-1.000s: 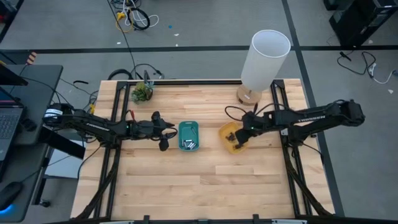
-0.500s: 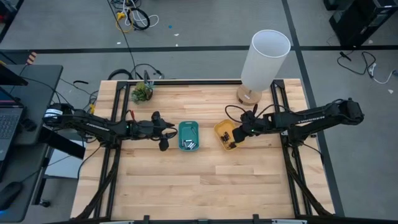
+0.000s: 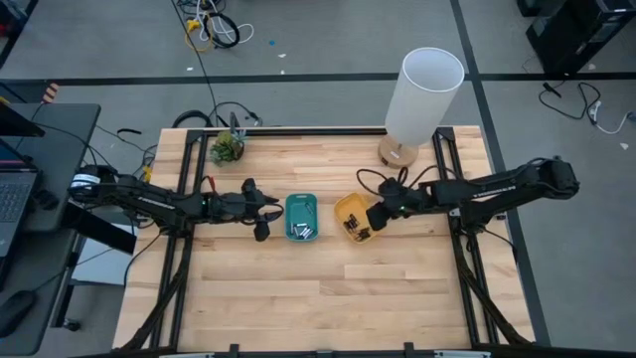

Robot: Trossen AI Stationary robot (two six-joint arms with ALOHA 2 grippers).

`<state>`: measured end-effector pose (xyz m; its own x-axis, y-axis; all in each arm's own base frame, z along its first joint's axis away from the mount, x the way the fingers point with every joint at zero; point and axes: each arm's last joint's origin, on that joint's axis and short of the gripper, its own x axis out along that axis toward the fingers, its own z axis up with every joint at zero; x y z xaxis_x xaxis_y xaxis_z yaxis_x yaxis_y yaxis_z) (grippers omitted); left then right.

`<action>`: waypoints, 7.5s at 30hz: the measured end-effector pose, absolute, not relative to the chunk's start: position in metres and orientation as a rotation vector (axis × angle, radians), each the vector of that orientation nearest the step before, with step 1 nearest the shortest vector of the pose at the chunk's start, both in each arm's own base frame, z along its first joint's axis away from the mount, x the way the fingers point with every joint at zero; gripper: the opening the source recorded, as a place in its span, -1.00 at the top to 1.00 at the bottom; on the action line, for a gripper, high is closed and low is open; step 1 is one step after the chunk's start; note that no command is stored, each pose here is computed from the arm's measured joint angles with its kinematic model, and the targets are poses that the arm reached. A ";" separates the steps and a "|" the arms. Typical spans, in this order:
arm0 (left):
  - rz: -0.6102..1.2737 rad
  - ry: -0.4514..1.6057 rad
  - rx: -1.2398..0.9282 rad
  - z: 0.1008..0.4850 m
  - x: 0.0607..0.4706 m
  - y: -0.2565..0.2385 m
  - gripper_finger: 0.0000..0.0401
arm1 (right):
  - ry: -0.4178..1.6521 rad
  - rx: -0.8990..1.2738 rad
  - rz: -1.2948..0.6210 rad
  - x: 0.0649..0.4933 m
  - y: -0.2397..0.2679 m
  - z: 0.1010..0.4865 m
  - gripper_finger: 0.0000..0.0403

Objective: Sort batteries
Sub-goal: Move the yellow bin to the center of the table, then adjust the bins, then return to Home Position

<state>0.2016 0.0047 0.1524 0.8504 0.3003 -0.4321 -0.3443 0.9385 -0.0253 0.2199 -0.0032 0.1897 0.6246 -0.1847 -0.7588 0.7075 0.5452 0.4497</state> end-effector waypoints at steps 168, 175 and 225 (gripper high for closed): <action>0.315 0.353 -0.119 0.200 0.185 0.004 0.02 | 0.377 0.184 -0.411 0.199 -0.007 0.212 1.00; 0.288 0.133 -0.108 0.233 0.167 0.003 0.02 | 0.247 0.153 -0.288 0.180 0.010 0.238 1.00; 0.309 0.015 -0.010 0.214 0.136 0.016 0.95 | -0.037 -0.062 -0.200 0.100 0.018 0.239 1.00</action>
